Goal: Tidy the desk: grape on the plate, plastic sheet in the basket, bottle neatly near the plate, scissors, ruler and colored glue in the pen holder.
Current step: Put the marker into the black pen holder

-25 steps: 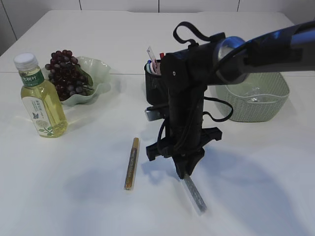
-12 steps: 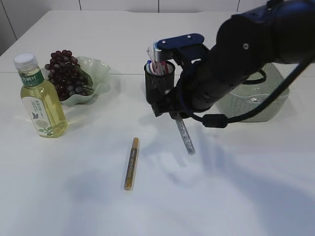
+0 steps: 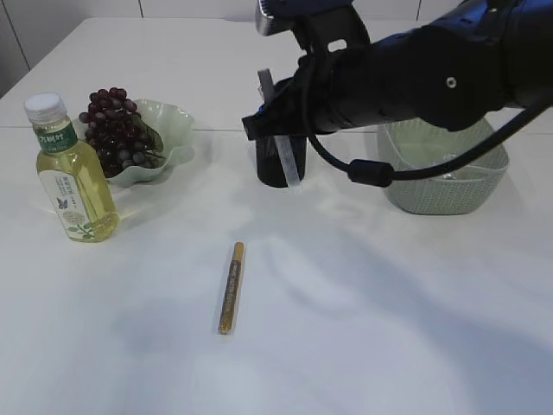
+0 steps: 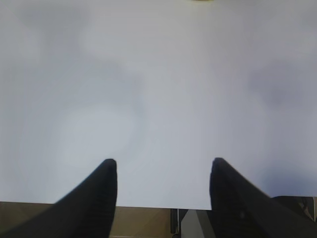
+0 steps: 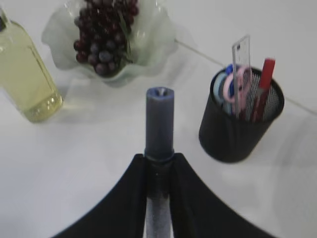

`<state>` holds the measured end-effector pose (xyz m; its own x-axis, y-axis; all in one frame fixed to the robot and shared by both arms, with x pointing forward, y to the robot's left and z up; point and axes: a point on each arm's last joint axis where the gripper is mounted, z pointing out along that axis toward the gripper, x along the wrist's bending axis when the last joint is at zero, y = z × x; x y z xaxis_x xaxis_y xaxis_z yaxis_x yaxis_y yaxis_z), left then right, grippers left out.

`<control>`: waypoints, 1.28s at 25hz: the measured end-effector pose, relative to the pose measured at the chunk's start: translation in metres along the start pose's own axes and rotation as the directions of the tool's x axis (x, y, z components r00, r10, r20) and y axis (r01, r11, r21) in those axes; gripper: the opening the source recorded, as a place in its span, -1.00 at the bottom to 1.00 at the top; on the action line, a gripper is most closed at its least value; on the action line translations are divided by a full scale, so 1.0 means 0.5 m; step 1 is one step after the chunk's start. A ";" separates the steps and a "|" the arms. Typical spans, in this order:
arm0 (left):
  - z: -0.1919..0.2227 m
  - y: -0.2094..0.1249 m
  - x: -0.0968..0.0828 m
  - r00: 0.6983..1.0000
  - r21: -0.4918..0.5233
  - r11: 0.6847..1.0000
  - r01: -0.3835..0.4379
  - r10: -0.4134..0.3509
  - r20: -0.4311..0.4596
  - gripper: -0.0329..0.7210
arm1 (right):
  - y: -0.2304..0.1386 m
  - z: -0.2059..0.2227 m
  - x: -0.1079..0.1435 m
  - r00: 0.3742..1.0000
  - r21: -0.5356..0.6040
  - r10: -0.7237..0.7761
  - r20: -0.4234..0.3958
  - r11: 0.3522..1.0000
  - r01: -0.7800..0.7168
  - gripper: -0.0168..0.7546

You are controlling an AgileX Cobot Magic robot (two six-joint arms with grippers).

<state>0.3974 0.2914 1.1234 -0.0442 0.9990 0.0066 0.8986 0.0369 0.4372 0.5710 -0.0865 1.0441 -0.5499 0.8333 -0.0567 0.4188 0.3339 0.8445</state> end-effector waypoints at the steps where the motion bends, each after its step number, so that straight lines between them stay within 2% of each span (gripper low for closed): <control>1: 0.000 0.000 0.000 1.000 0.000 1.000 0.000 0.000 0.000 0.24 | 0.007 0.000 -0.003 1.000 -0.040 -0.003 0.001 0.999 0.003 -0.62; 4: 0.000 0.000 0.000 1.000 0.000 1.000 0.000 0.000 0.000 0.24 | 0.027 -0.002 -0.020 1.000 -0.130 0.005 0.015 0.991 -0.003 -0.62; 10: 0.000 0.000 0.000 1.000 0.000 1.000 0.000 0.000 0.000 0.24 | 0.086 -0.002 -0.097 0.995 -0.316 0.051 0.084 0.949 -0.022 -0.62; 14: 0.000 0.001 0.000 1.000 -0.008 1.000 0.000 0.000 0.001 0.24 | 0.108 0.039 -0.129 0.992 -0.375 0.065 0.107 0.927 -0.021 -0.62; 19: 0.000 0.008 0.000 1.000 -0.041 0.999 -0.002 0.002 0.000 0.24 | 0.112 0.115 -0.157 0.989 -0.381 0.076 0.123 0.924 -0.024 -0.62; 25: 0.000 0.011 0.003 1.000 -0.058 0.998 -0.011 0.010 -0.019 0.24 | 0.079 0.191 -0.180 0.987 -0.342 0.085 0.135 0.939 -0.034 -0.62; 32: -0.001 0.011 0.007 0.999 -0.061 0.998 -0.018 0.016 -0.038 0.24 | 0.048 0.228 -0.183 0.987 -0.304 0.087 0.135 0.952 -0.042 -0.62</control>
<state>0.4022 0.2950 1.1262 -0.0464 0.9978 0.0477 0.8710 0.0170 0.4910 0.7138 -0.1046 1.0092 -0.4090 0.9109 -0.0547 0.2019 0.1488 0.9680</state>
